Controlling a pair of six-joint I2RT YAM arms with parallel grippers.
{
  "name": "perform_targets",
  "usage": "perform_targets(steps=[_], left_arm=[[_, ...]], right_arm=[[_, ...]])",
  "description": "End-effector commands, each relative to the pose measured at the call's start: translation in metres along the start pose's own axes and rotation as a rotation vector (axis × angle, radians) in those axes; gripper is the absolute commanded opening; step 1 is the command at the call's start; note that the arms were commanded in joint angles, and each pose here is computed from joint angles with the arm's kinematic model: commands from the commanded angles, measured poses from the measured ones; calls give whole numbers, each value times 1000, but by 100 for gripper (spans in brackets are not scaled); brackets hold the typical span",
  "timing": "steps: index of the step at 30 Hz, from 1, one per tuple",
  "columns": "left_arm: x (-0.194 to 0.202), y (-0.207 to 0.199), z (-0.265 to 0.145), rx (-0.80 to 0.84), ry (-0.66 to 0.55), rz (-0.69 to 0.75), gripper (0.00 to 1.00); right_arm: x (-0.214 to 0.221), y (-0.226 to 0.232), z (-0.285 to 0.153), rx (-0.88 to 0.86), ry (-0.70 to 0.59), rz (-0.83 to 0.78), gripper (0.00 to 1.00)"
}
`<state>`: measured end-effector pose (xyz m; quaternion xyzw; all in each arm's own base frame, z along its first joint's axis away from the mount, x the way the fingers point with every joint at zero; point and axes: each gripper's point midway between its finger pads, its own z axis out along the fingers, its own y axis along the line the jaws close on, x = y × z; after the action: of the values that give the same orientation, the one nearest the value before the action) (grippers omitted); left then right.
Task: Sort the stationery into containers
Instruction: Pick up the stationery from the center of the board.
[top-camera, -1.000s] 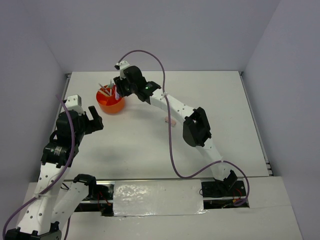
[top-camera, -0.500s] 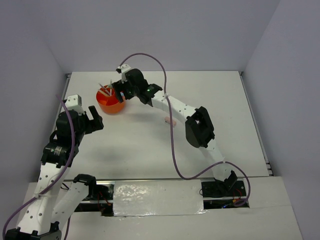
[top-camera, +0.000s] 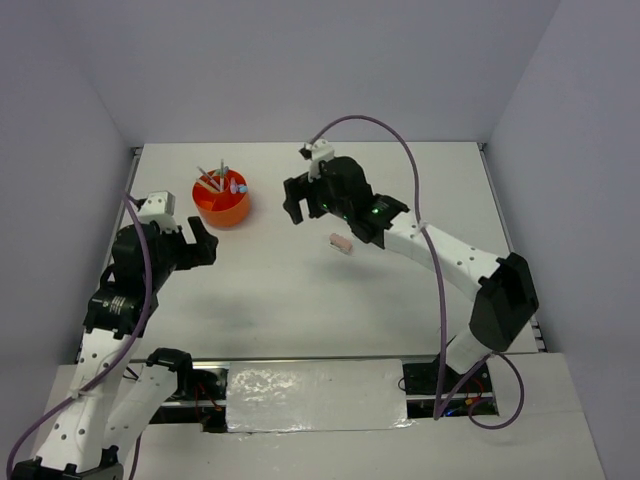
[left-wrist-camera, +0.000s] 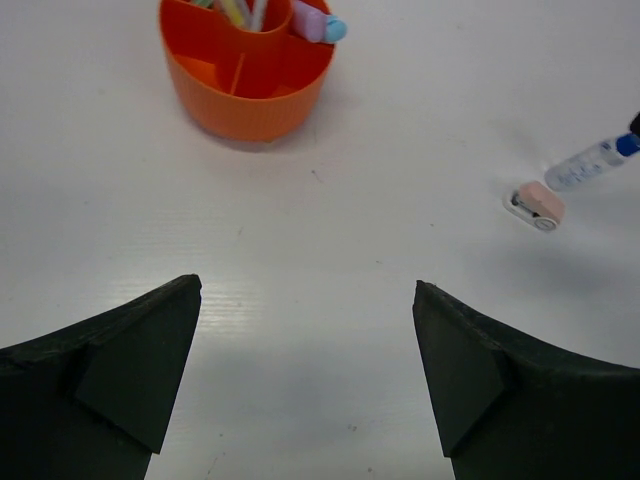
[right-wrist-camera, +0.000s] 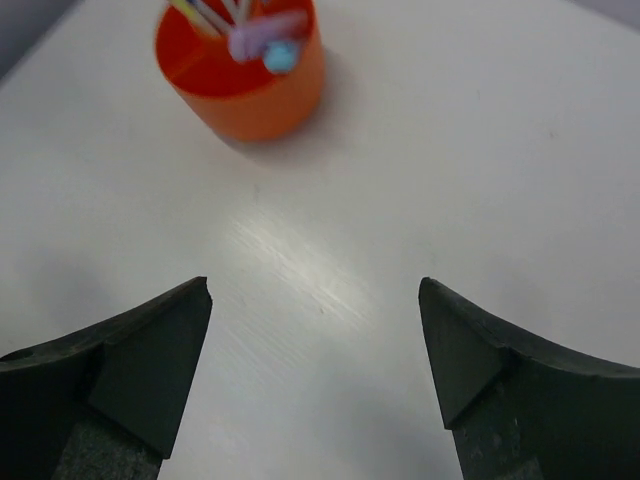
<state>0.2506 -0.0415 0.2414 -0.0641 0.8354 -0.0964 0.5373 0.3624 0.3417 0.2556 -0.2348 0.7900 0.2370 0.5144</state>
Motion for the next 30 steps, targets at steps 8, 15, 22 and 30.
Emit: perform_targets(steps=[8, 15, 22, 30], left_arm=[[9, -58, 9, 343, 53, 62, 99], [19, -69, 11, 395, 97, 82, 99], [22, -70, 11, 389, 104, 96, 99], [21, -70, 10, 386, 100, 97, 99]], right_arm=[[124, -49, -37, 109, 223, -95, 61], [148, -71, -21, 89, 301, -185, 52], [157, -99, 1, 131, 373, -242, 61], [177, -115, 29, 128, 490, -318, 60]])
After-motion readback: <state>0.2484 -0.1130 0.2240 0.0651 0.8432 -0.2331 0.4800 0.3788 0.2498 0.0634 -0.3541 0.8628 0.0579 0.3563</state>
